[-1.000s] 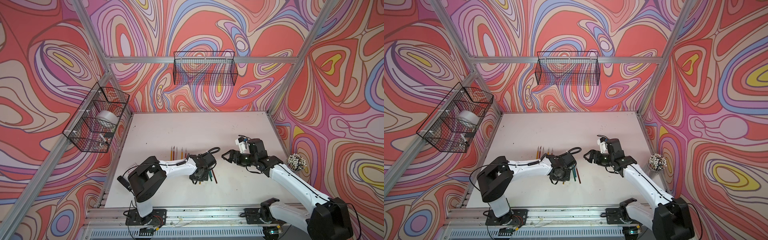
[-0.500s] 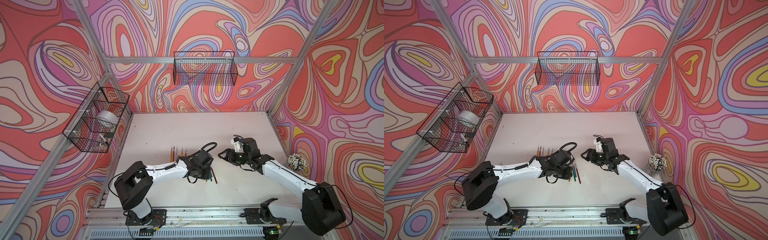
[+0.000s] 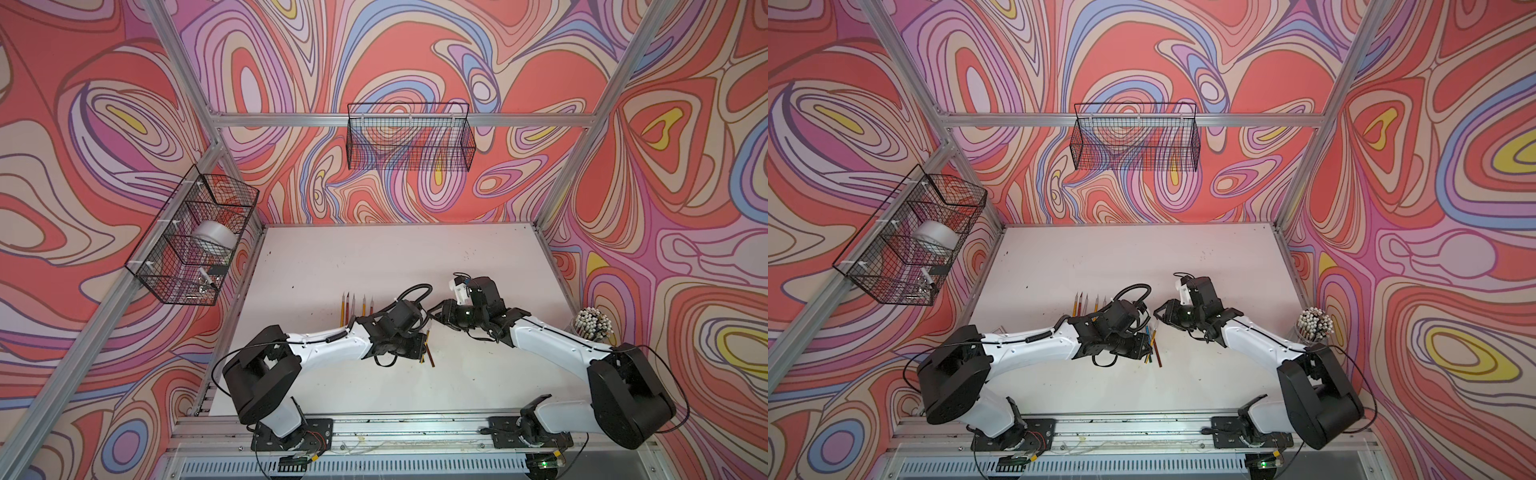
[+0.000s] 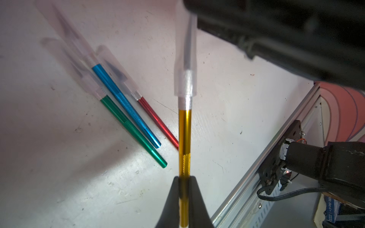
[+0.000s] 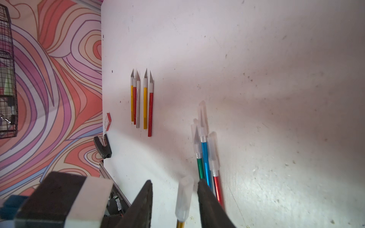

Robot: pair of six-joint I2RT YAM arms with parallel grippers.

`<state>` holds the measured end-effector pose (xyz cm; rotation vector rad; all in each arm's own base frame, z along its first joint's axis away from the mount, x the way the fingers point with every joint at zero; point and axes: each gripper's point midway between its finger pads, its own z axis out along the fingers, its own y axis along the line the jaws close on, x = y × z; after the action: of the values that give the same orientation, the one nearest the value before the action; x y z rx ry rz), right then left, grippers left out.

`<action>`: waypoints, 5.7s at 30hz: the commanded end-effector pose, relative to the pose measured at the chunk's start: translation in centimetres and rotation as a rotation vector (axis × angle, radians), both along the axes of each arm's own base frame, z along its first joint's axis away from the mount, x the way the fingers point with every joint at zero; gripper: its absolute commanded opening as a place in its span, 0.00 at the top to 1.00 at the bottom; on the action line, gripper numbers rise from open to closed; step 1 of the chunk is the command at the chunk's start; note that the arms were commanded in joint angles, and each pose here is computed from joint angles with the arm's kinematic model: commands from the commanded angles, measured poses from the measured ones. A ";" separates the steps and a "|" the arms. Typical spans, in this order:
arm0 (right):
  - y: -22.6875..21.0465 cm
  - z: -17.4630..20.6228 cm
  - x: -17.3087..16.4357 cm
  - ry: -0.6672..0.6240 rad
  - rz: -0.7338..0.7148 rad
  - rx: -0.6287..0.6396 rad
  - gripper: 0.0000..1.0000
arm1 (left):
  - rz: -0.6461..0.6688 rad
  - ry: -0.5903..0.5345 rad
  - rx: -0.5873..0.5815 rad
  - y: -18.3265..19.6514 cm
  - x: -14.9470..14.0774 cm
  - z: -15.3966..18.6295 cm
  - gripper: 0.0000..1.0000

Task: Remove protective caps from carving knives
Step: Pick up the carving knife from the center of the board, then remove the protective sleeve from the carving knife, then place the protective sleeve at the center of the board.

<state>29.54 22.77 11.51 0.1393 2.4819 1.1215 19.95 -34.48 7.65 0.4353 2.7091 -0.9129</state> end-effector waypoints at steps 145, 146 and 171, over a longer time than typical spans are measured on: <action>-10.2 -7.0 6.3 0.123 -0.078 -0.656 0.88 | 0.031 -0.154 -0.130 2.7 0.8 4.4 0.99; -10.2 -7.1 6.4 0.125 -0.076 -0.661 0.88 | 0.033 -0.155 -0.130 2.7 0.8 4.5 0.98; -10.7 -9.4 7.6 0.152 -0.059 -0.732 0.82 | 0.033 -0.136 -0.134 2.3 0.8 3.9 0.99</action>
<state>36.56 12.45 2.21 0.0821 2.8308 0.1659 20.74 -32.65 12.14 0.4108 2.4943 -1.0257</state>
